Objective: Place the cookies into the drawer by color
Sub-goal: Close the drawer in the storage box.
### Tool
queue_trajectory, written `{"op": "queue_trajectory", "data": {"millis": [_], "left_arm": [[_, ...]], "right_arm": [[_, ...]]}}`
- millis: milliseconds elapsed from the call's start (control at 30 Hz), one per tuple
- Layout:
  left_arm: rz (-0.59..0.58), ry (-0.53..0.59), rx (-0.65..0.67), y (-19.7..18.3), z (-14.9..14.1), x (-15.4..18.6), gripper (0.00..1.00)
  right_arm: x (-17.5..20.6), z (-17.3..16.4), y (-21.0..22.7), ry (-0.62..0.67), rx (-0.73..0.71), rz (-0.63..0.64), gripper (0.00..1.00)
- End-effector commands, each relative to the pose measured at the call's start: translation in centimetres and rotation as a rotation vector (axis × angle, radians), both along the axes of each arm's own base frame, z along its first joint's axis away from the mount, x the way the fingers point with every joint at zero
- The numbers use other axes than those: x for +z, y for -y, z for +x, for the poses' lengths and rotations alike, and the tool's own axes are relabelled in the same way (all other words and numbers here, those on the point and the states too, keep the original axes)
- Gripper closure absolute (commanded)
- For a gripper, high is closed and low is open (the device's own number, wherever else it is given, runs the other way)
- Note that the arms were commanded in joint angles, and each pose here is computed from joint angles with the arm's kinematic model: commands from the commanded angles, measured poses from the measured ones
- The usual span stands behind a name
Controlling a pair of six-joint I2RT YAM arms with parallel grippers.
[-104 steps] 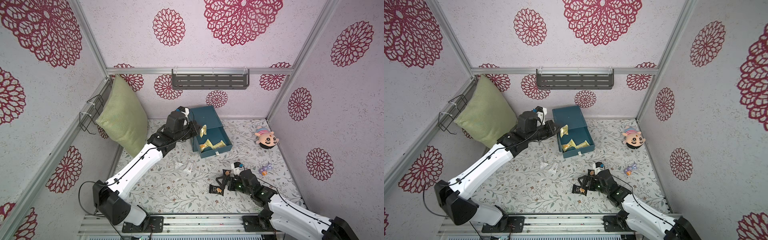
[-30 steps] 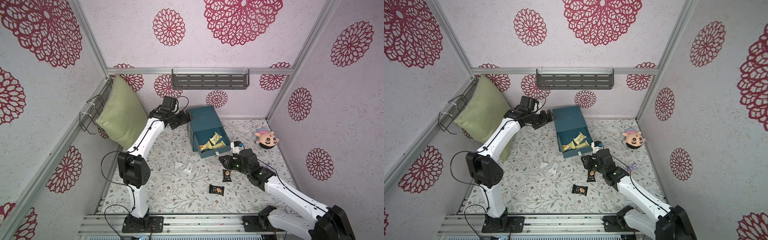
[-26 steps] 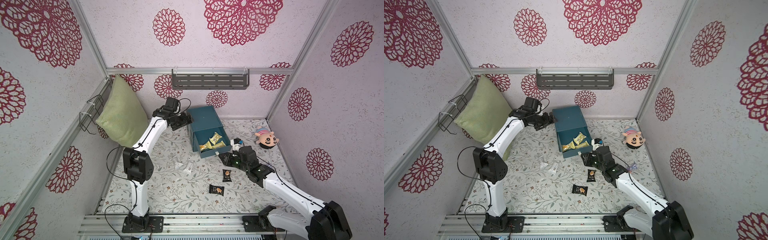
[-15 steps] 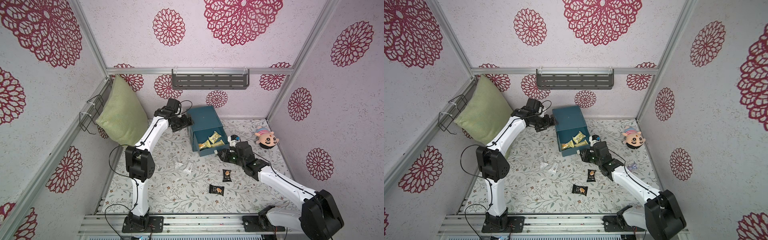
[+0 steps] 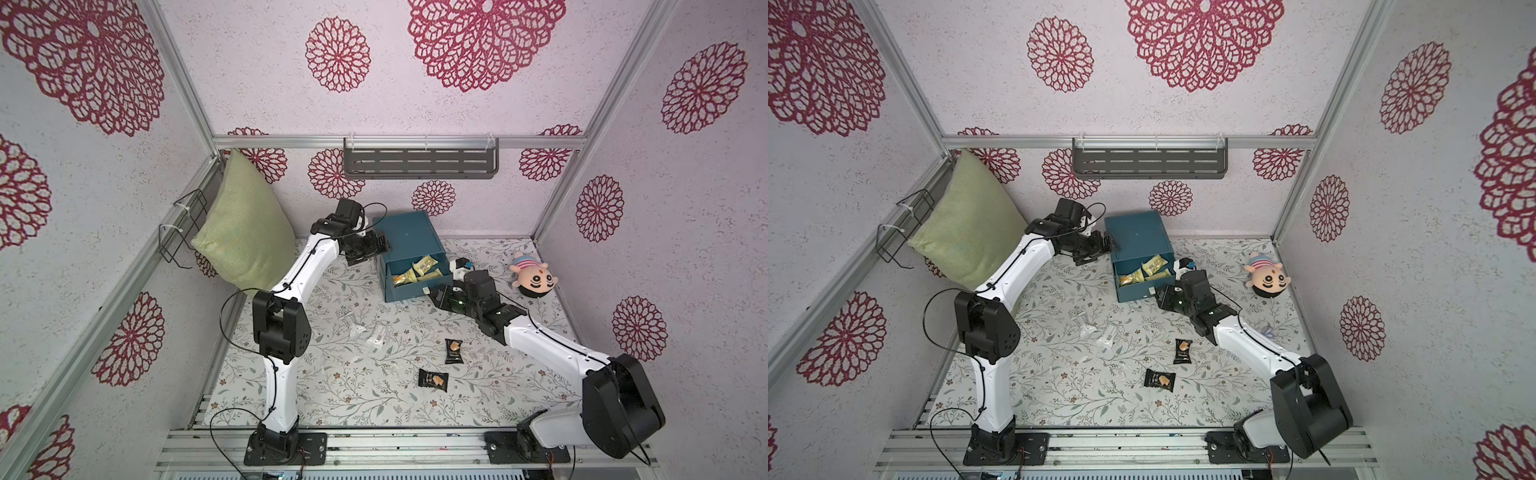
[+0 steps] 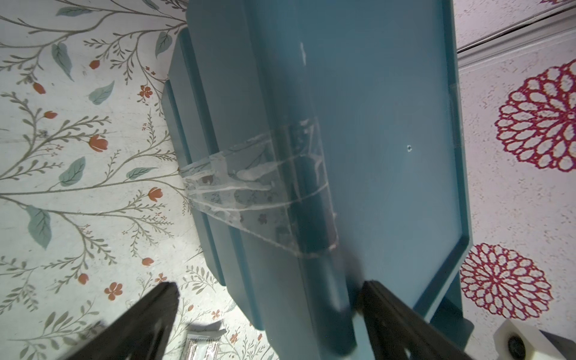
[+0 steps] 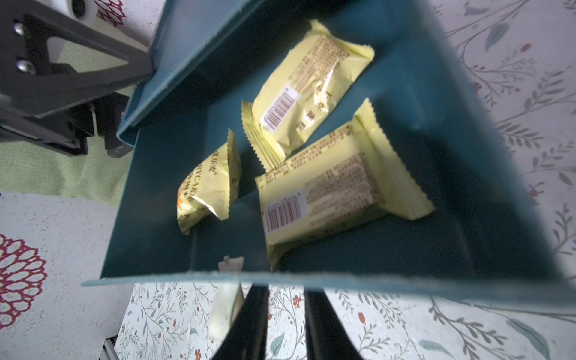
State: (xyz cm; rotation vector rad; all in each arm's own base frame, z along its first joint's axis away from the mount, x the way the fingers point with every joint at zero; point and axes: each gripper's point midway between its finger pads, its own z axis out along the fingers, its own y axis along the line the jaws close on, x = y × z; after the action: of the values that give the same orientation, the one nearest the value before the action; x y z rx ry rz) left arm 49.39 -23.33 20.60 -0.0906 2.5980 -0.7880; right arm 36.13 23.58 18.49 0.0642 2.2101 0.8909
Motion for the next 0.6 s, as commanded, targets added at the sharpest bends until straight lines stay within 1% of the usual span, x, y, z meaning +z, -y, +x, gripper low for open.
{"op": "queue_trajectory", "data": {"millis": [0, 300, 567], "left_arm": [[0.031, -0.049, -0.028, 0.4, -0.8, -2.2, 0.01], [0.032, -0.048, -0.04, 0.8, -1.2, -2.1, 0.0], [0.034, -0.048, -0.046, 0.9, -1.3, -2.2, 0.0]], "right_arm": [[2.8, 2.0, -0.4, 0.074, -0.016, 0.057, 0.75], [2.0, 5.1, -0.9, 0.054, -0.079, 0.143, 0.74], [1.6, 7.0, -1.3, 0.041, -0.132, 0.217, 0.73]]}}
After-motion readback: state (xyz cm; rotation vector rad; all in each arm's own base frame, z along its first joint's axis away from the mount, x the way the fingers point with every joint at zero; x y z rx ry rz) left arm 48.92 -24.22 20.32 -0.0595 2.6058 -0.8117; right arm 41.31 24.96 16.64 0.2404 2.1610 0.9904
